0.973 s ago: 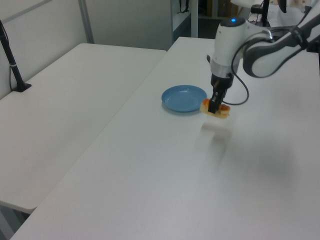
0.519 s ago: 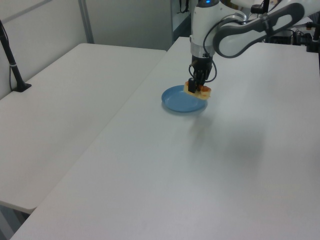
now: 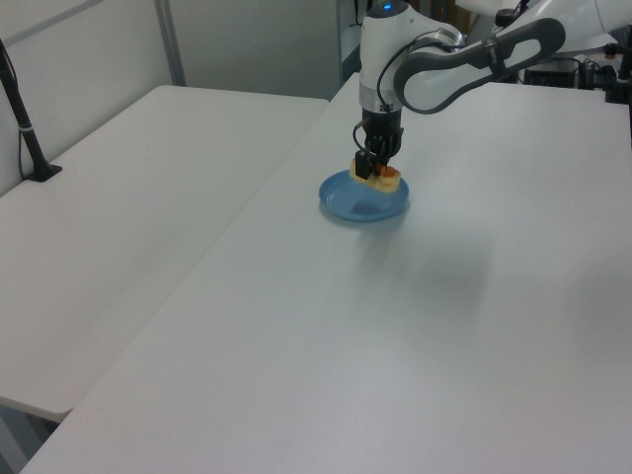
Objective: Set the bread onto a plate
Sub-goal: 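Carry the held bread roll over the blue plate, then lower the bread roll onto the blue plate and open the gripper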
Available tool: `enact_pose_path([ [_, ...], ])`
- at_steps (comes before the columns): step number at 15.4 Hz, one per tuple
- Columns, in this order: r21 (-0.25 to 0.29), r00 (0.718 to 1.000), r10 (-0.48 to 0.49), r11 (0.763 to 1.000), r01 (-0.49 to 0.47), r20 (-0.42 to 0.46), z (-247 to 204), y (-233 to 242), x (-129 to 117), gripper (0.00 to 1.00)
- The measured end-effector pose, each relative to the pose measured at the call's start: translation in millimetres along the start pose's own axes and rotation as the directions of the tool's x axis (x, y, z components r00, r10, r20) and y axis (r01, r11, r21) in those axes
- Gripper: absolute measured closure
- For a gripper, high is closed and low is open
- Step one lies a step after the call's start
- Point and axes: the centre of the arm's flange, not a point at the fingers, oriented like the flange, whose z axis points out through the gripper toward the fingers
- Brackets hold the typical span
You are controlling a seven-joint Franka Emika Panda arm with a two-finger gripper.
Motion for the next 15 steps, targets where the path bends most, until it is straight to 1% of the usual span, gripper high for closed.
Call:
enact_pose_path([
  [3,-0.008,1.0,0.015,1.0,-0.015,0.008,8,4,12,0.81],
  [5,-0.013,1.0,0.02,1.0,-0.02,0.017,22,6,16,0.81],
  [8,-0.018,0.999,0.021,1.0,-0.021,0.034,40,5,18,0.81],
  [11,-0.017,0.999,0.015,1.0,-0.015,0.04,49,-2,19,0.79],
  [12,-0.017,0.999,0.014,1.0,-0.013,0.04,50,-4,18,0.75],
  [15,-0.015,0.999,0.015,1.0,-0.014,0.034,47,-6,20,0.45],
])
